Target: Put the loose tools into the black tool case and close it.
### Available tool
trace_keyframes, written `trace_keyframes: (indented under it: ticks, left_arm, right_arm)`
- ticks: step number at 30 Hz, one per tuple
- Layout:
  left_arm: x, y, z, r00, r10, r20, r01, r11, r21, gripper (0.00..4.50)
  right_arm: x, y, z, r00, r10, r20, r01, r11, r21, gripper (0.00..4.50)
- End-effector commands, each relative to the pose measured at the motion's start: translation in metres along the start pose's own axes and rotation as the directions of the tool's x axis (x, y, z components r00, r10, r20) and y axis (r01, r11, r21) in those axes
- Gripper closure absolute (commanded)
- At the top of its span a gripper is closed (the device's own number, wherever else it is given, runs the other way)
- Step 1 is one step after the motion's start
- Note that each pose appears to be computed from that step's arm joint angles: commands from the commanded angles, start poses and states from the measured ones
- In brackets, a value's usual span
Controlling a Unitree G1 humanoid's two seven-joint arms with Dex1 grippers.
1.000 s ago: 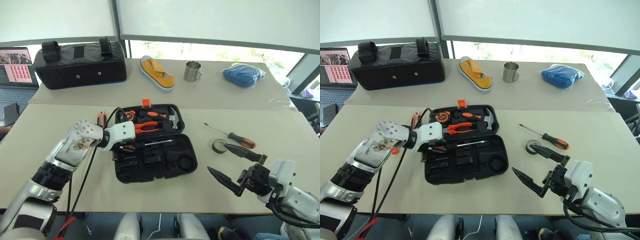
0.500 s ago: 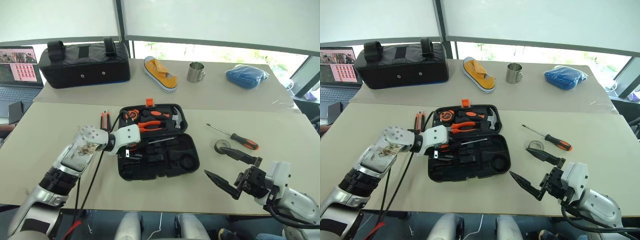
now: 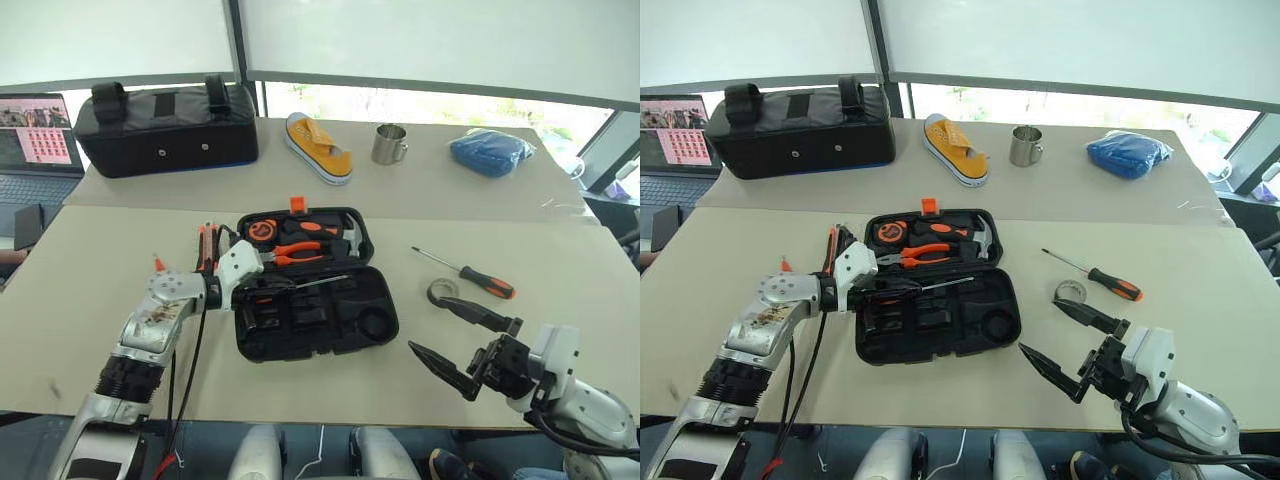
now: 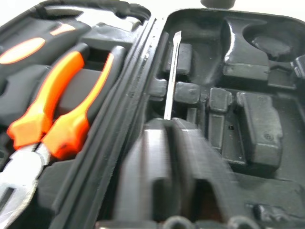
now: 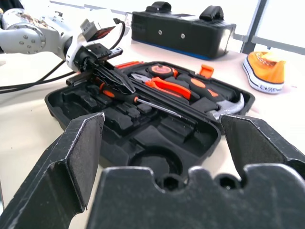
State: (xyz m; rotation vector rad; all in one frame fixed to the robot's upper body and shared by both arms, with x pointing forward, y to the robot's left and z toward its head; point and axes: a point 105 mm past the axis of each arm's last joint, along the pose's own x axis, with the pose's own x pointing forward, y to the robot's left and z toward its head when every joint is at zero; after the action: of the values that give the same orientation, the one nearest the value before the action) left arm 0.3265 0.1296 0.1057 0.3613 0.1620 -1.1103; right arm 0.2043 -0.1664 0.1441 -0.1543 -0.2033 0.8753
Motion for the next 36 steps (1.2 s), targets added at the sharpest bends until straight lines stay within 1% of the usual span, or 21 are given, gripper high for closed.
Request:
trace_keyframes:
  ticks: [1,3,6,8,12,14,15,17,18,20,21,22,23,24,25,27,28,29,31,34,36]
  left_arm:
    - [0.004,-0.004,-0.012,1.0,0.004,-0.028,-0.005,1.0,-0.027,4.43]
    - [0.006,-0.008,-0.016,0.999,-0.019,-0.046,0.018,1.0,-0.02,4.43]
    - [0.009,-0.013,-0.026,0.994,-0.036,-0.101,0.034,0.999,-0.019,4.43]
    - [0.012,-0.02,-0.034,0.987,-0.075,-0.145,0.073,0.997,-0.018,4.43]
    - [0.021,-0.032,-0.05,0.96,-0.157,-0.234,0.142,0.987,-0.078,4.43]
    - [0.024,-0.035,-0.054,0.95,-0.175,-0.26,0.158,0.984,-0.085,4.43]
    - [0.025,-0.035,-0.053,0.951,-0.173,-0.255,0.157,0.984,-0.084,4.43]
    - [0.024,-0.027,-0.042,0.975,-0.117,-0.187,0.105,0.992,-0.076,4.43]
    - [0.021,-0.022,-0.032,0.989,-0.085,-0.118,0.081,0.996,-0.043,4.43]
    - [0.011,-0.012,-0.018,0.999,-0.034,-0.005,0.034,0.999,-0.021,3.9]
    - [-0.002,-0.01,0.0,0.991,-0.041,0.125,0.042,0.999,-0.004,3.6]
    - [-0.021,-0.009,0.012,0.977,-0.05,0.206,0.045,0.999,0.031,3.34]
    - [-0.037,-0.01,0.019,0.965,-0.079,0.249,0.068,0.996,0.05,2.89]
    - [-0.047,-0.012,0.022,0.958,-0.102,0.268,0.088,0.994,0.063,2.58]
    - [-0.057,-0.013,0.023,0.958,-0.11,0.264,0.093,0.993,0.077,2.14]
    - [-0.073,-0.012,0.034,0.937,-0.111,0.33,0.083,0.992,0.099,1.56]
    - [-0.082,-0.011,0.038,0.934,-0.1,0.343,0.07,0.993,0.098,1.12]
    - [-0.091,-0.011,0.04,0.933,-0.087,0.348,0.061,0.995,0.084,0.71]
    - [-0.112,-0.017,0.035,0.942,-0.069,0.329,0.064,0.998,0.026,0.11]
    - [-0.124,-0.03,0.027,0.948,-0.083,0.308,0.097,0.995,-0.03,0.11]
    - [-0.127,-0.034,0.023,0.947,-0.082,0.311,0.107,0.992,-0.063,0.11]
  right_arm:
    - [0.0,-0.001,0.002,1.0,-0.012,0.011,0.012,1.0,-0.007,0.0]
    - [0.0,-0.001,0.002,1.0,-0.013,0.01,0.013,1.0,-0.006,0.0]
    - [0.0,-0.002,0.001,1.0,-0.017,0.011,0.017,1.0,-0.007,0.0]
    - [0.0,-0.002,0.0,1.0,-0.019,0.011,0.019,1.0,-0.008,0.0]
    - [0.001,-0.001,-0.002,1.0,-0.013,0.01,0.013,1.0,-0.003,0.0]
    - [0.001,-0.001,-0.003,1.0,-0.011,0.008,0.011,1.0,-0.002,0.0]
    - [0.0,-0.002,-0.004,1.0,-0.014,0.007,0.014,1.0,-0.004,0.0]
    - [-0.002,-0.007,-0.002,0.999,-0.044,0.012,0.045,0.999,-0.019,0.0]
    - [-0.003,-0.01,-0.001,0.998,-0.062,0.015,0.063,0.998,-0.024,0.0]
    - [-0.007,-0.017,0.002,0.995,-0.1,0.026,0.101,0.994,-0.031,0.0]
    - [-0.013,-0.022,0.004,0.992,-0.127,0.024,0.128,0.991,-0.042,0.0]
    - [-0.023,-0.03,0.003,0.985,-0.173,0.01,0.173,0.983,-0.059,0.0]
    - [-0.034,-0.036,0.002,0.977,-0.215,-0.004,0.214,0.974,-0.076,0.0]
    - [-0.041,-0.04,0.001,0.97,-0.241,-0.013,0.239,0.967,-0.088,0.0]
    - [-0.051,-0.045,-0.001,0.962,-0.271,-0.03,0.266,0.958,-0.109,0.0]
    - [-0.07,-0.053,-0.005,0.94,-0.337,-0.054,0.327,0.935,-0.14,0.0]
    - [-0.081,-0.058,-0.007,0.922,-0.382,-0.063,0.369,0.917,-0.155,0.0]
    - [-0.092,-0.061,-0.011,0.905,-0.418,-0.082,0.402,0.901,-0.165,0.0]
    - [-0.118,-0.064,-0.024,0.866,-0.478,-0.148,0.449,0.873,-0.189,0.0]
    - [-0.135,-0.068,-0.034,0.84,-0.507,-0.193,0.473,0.859,-0.196,0.0]
    - [-0.138,-0.072,-0.039,0.839,-0.501,-0.21,0.466,0.863,-0.198,0.0]
